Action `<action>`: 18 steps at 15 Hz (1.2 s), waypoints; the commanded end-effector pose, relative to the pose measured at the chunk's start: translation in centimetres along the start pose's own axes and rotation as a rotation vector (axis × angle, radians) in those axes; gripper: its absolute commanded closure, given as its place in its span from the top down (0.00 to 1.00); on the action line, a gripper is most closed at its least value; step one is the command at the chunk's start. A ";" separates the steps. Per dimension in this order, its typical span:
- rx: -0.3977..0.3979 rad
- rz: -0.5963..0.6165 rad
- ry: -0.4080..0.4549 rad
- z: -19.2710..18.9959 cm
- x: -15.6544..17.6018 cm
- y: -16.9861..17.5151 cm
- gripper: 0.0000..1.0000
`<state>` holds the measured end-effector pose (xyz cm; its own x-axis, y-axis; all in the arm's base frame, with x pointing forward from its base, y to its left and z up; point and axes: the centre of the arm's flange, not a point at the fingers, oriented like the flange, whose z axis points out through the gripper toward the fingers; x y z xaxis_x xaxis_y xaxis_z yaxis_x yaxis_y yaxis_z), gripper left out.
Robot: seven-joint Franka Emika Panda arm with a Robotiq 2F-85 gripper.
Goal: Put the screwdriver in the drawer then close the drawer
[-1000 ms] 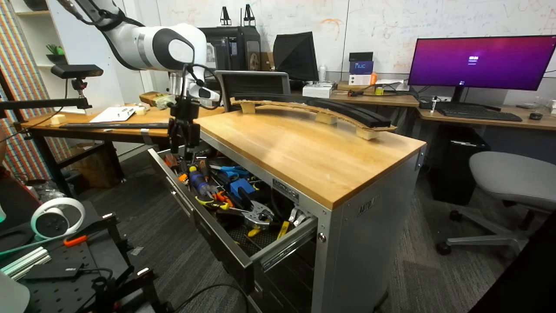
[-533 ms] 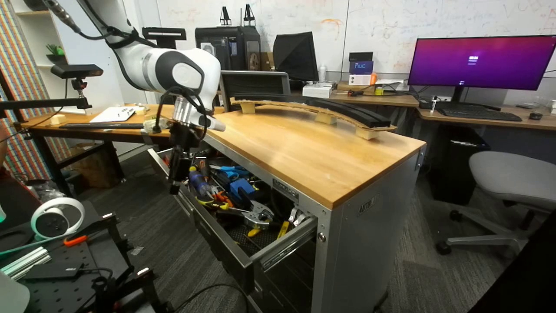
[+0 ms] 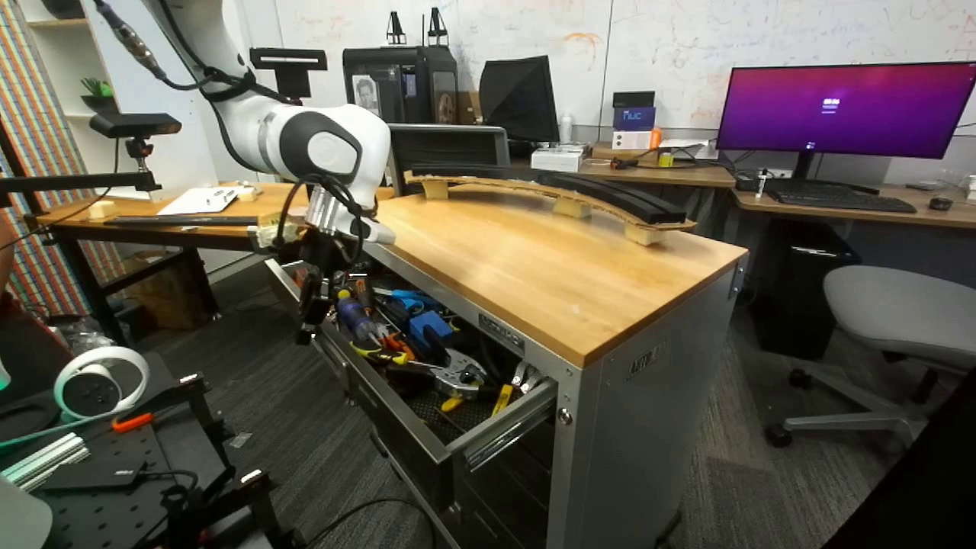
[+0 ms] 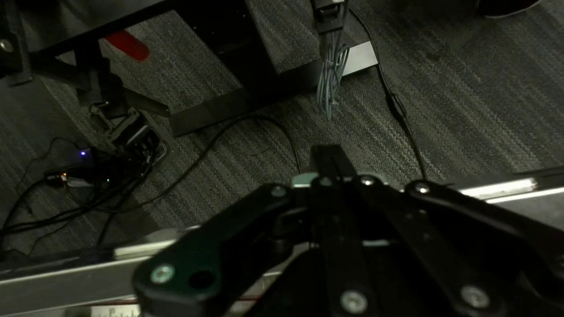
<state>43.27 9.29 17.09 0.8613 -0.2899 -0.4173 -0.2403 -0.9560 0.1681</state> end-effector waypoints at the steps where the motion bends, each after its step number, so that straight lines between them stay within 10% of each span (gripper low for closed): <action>1: -0.018 -0.002 0.180 -0.9 2.1 -2.4 0.05; 15: 0.012 0.011 0.737 -5.1 6.3 -6.9 0.07; 16: 0.001 0.004 0.724 -5.3 5.4 -6.6 0.32; 18: 0.005 -0.006 0.677 -6.8 2.9 -4.8 0.40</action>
<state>51.49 14.02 17.21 0.9567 -0.1950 0.2162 -0.2364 -0.9537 0.1860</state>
